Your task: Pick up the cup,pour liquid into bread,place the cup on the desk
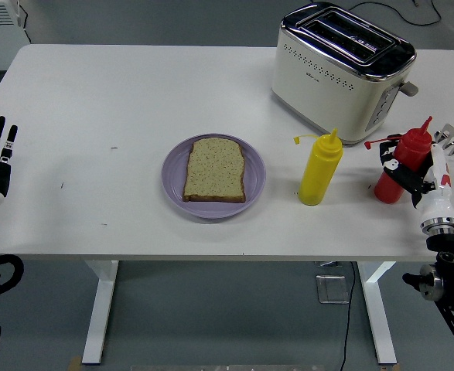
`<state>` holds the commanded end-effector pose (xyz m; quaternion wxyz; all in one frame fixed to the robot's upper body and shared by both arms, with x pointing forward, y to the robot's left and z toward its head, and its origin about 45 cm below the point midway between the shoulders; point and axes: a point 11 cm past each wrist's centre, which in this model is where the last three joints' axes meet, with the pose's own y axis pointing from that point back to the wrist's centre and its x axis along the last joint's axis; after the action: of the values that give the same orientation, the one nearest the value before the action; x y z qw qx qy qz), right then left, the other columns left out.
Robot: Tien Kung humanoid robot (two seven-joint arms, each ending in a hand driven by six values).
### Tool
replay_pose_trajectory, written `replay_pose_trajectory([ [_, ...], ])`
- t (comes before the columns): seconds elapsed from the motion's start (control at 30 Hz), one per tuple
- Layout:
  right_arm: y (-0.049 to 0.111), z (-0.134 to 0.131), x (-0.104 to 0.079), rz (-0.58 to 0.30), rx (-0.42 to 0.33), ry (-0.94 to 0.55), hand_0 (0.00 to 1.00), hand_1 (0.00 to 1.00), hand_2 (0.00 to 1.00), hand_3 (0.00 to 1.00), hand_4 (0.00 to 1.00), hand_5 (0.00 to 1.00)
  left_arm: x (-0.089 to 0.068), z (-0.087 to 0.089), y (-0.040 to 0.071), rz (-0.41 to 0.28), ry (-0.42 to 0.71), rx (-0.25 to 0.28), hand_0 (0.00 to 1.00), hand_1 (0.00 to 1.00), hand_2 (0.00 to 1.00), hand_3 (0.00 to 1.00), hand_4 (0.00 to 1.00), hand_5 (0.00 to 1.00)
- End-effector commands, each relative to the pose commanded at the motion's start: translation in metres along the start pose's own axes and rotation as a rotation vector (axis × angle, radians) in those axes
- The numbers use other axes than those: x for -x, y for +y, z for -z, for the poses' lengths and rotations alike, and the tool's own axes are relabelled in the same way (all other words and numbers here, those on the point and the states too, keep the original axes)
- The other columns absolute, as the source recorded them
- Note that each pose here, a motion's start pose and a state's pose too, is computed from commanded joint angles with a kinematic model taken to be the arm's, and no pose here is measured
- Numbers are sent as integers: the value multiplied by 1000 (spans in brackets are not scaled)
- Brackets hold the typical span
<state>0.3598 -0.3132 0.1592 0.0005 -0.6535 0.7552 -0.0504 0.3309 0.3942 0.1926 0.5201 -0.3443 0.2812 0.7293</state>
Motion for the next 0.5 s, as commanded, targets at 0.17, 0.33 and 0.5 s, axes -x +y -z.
replay_pose_trajectory([
  [0.17, -1, 2, 0, -5, -6, -3, 151, 198, 310, 370, 631, 47, 0, -1, 0, 1, 4, 3, 795, 790, 818, 725, 520, 998],
  [0.33, -2, 7, -2, -14, -20, -2, 100, 175, 277, 363, 634, 43, 0, -1, 0, 0, 4, 5, 796, 790, 818, 725, 520, 998],
  [0.5, -4, 13, -4, -18, -37, 1, 100, 175, 277, 363, 634, 43, 1, -1, -1, 1, 4, 5, 796, 790, 818, 725, 520, 998],
])
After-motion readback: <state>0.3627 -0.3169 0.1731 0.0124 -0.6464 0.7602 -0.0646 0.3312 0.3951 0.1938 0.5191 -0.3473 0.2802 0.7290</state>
